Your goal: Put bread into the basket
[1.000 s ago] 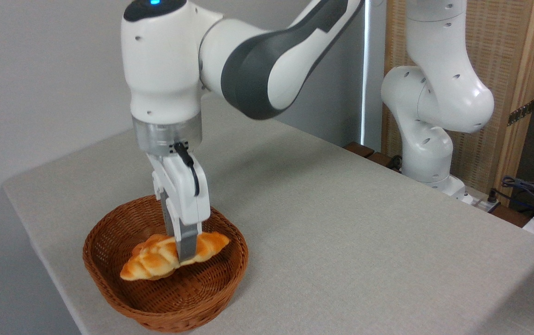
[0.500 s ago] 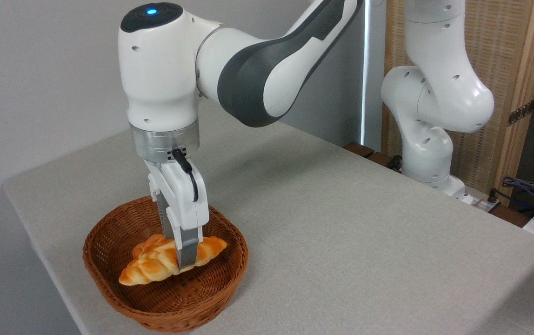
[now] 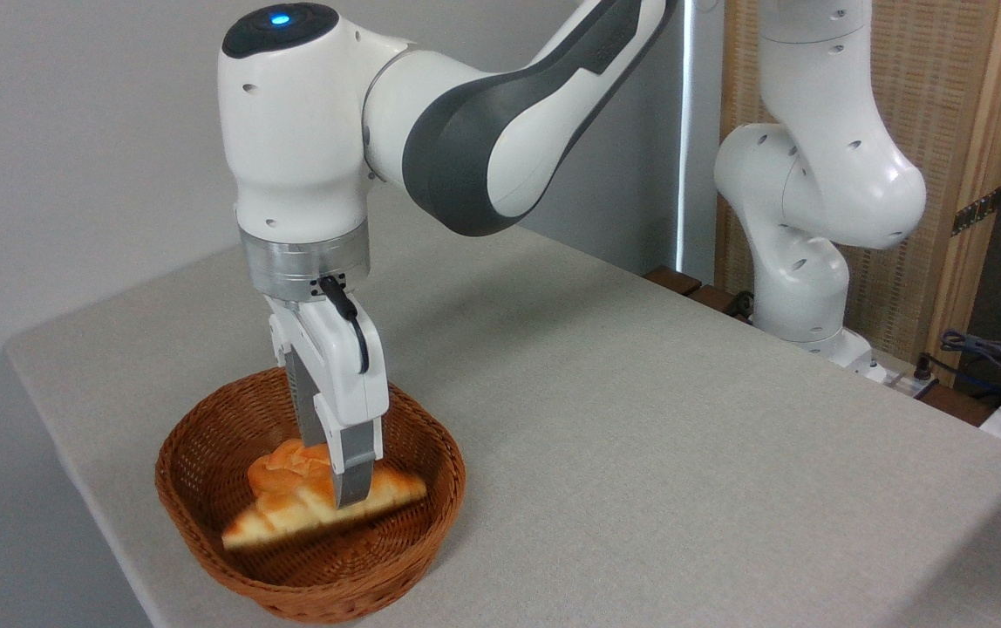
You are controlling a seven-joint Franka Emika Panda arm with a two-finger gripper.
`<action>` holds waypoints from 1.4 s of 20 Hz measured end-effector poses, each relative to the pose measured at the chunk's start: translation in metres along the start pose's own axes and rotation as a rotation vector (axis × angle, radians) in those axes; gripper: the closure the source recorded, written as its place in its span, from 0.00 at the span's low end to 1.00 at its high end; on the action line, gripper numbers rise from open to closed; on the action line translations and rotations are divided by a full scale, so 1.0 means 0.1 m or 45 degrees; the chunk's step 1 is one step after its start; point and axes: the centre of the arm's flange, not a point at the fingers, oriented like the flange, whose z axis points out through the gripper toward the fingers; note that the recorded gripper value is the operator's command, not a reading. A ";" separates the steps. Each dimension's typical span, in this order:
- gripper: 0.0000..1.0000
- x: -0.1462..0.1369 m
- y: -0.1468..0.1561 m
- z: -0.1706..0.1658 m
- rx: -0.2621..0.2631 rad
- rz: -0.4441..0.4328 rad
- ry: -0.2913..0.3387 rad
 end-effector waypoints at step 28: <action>0.00 -0.11 0.34 -1.36 -0.022 -0.183 -0.092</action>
